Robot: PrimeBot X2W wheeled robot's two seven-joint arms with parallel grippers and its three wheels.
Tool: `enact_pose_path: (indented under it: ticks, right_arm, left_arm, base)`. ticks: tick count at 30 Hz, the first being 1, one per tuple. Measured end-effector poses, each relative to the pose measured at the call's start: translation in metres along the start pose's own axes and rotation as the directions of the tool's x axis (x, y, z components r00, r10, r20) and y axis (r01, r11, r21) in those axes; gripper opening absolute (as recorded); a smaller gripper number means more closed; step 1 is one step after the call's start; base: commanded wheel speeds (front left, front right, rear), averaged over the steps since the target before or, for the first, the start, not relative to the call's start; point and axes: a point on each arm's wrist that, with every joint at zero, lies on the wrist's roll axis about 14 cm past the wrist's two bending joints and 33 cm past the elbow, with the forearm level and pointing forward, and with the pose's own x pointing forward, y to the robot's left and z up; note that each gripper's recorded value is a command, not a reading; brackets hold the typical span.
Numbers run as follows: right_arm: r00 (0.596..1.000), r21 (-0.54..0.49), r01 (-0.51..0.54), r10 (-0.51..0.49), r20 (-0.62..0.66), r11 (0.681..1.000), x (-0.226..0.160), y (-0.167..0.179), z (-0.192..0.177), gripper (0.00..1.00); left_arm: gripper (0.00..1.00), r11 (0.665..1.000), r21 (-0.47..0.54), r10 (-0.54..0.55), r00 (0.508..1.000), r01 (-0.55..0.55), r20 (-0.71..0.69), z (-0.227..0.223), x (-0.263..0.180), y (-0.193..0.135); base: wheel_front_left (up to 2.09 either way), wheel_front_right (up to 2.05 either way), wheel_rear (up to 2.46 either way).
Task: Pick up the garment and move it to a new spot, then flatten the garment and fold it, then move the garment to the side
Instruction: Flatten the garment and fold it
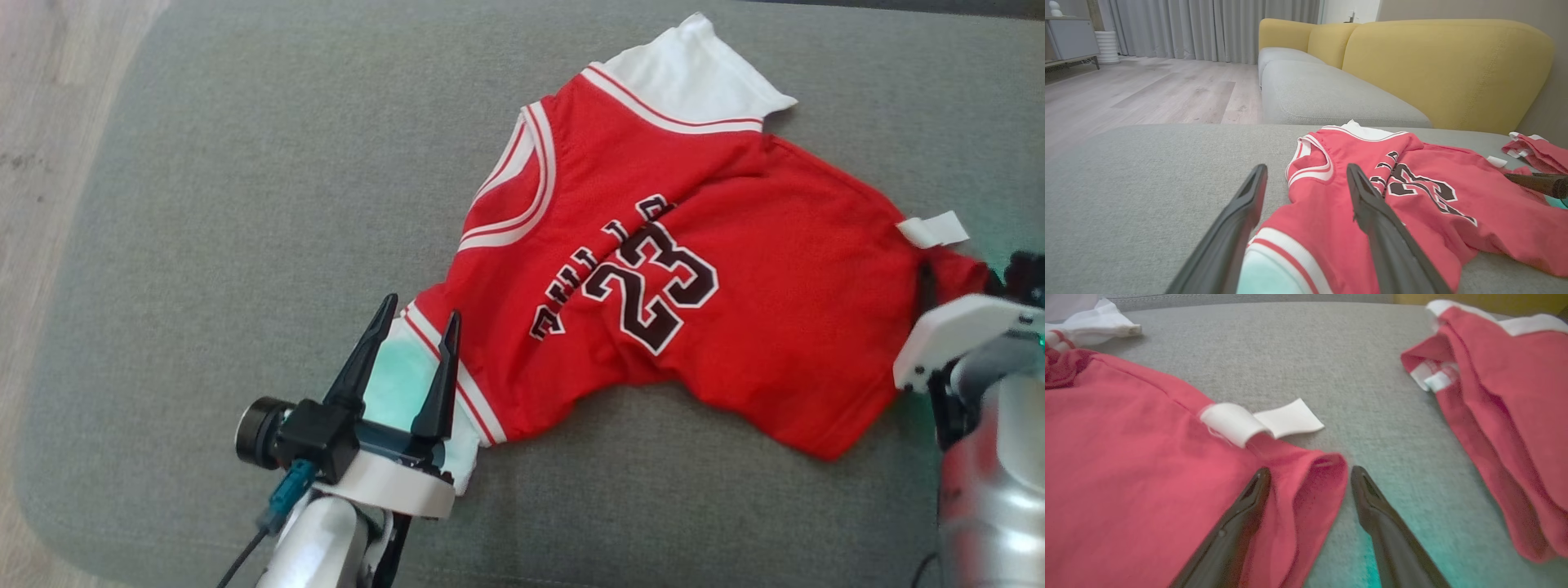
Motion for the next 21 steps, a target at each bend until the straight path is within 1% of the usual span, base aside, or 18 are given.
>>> enact_pose_path:
  ticks: [1, 2, 6, 11, 13, 17, 18, 21]
  right_arm:
    - [1.0, 0.0, -0.007, 0.007, -0.002, 1.0, 0.003, 0.003, 0.001, 0.14]
    - [1.0, 0.006, -0.012, 0.012, 0.001, 1.0, 0.006, 0.006, 0.004, 0.0]
    - [0.997, 0.006, -0.031, 0.03, 0.067, 1.0, 0.009, 0.015, 0.02, 0.0]
    - [0.989, -0.024, -0.029, 0.033, 0.148, 0.999, 0.006, 0.016, 0.042, 0.0]
    - [0.98, -0.042, -0.028, 0.036, 0.197, 0.999, 0.008, 0.019, 0.065, 0.0]
    - [0.953, -0.095, -0.021, 0.048, 0.299, 0.995, 0.016, 0.024, 0.123, 0.0]
    - [0.943, -0.13, -0.009, 0.052, 0.328, 0.991, 0.021, 0.024, 0.147, 0.0]
    - [0.937, -0.178, 0.003, 0.06, 0.345, 0.984, 0.032, 0.027, 0.172, 0.0]
  left_arm:
    - [1.0, 1.0, 0.0, 0.006, 1.0, -0.006, -0.004, -0.001, -0.001, 0.002]
    - [1.0, 1.0, 0.0, 0.011, 1.0, -0.011, -0.007, -0.002, -0.001, 0.003]
    - [1.0, 1.0, 0.006, 0.016, 1.0, -0.016, 0.005, 0.002, -0.001, 0.006]
    - [1.0, 1.0, 0.01, 0.017, 1.0, -0.017, 0.021, 0.008, -0.003, 0.005]
    - [1.0, 1.0, 0.01, 0.02, 1.0, -0.02, 0.024, 0.009, -0.004, 0.006]
    - [1.0, 0.999, -0.003, 0.035, 0.999, -0.035, 0.024, 0.009, -0.006, 0.01]
    - [1.0, 0.999, -0.003, 0.041, 0.999, -0.041, 0.021, 0.008, -0.007, 0.012]
    - [1.0, 0.999, -0.013, 0.047, 0.999, -0.047, 0.013, 0.006, -0.006, 0.013]
  base:
    - [0.0, 0.0, 0.0]
    - [0.0, 0.0, 0.0]
    - [0.0, 0.0, 0.0]
    - [0.0, 0.0, 0.0]
    - [0.0, 0.0, 0.0]
    - [0.0, 0.0, 0.0]
    - [0.0, 0.0, 0.0]
    - [0.0, 0.0, 0.0]
